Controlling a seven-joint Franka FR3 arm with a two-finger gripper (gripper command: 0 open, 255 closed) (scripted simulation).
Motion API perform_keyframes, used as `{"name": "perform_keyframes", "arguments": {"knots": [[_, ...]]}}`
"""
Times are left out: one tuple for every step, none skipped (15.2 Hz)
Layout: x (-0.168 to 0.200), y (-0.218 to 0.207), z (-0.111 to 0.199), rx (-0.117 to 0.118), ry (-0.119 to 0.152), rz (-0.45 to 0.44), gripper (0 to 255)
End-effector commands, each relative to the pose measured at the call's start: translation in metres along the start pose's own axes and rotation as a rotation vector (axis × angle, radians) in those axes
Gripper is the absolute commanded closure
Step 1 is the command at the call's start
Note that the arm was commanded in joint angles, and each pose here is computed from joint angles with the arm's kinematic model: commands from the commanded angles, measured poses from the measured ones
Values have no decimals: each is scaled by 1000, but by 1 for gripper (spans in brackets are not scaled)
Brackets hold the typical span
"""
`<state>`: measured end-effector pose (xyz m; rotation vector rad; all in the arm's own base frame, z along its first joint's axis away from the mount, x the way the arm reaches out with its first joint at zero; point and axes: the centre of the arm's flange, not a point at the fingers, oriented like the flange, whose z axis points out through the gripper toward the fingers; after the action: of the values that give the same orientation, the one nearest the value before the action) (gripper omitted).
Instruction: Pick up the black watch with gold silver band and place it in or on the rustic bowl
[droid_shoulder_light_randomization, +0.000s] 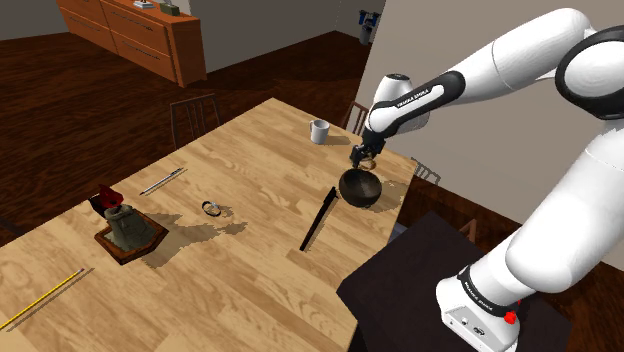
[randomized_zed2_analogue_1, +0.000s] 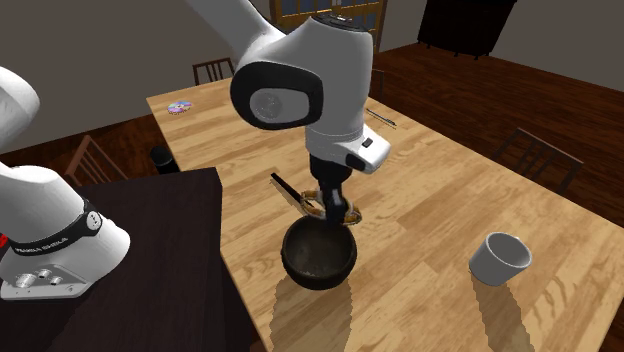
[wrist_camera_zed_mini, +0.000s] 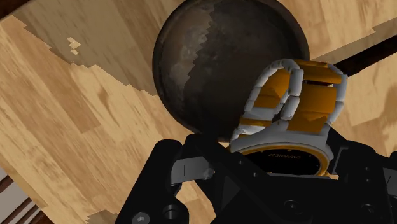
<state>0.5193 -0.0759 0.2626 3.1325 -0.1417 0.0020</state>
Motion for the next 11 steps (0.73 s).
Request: {"name": "perform_keyframes", "arguments": {"knots": [[-21,14,-1,0,0,-1,255],[-31,21,-1,0,0,-1,255],[-31,21,5,0,0,-1,255],[-31,21,10,0,0,-1,255],[-31,21,15,0,0,-1,255],[-31,21,21,0,0,-1,255],[-31,21,26,0,0,-1,255],[-31,21,31,0,0,-1,255],[-31,21,36,0,0,-1,255],[-31,21,42,0,0,-1,255],[-31,21,47,0,0,-1,255]]}}
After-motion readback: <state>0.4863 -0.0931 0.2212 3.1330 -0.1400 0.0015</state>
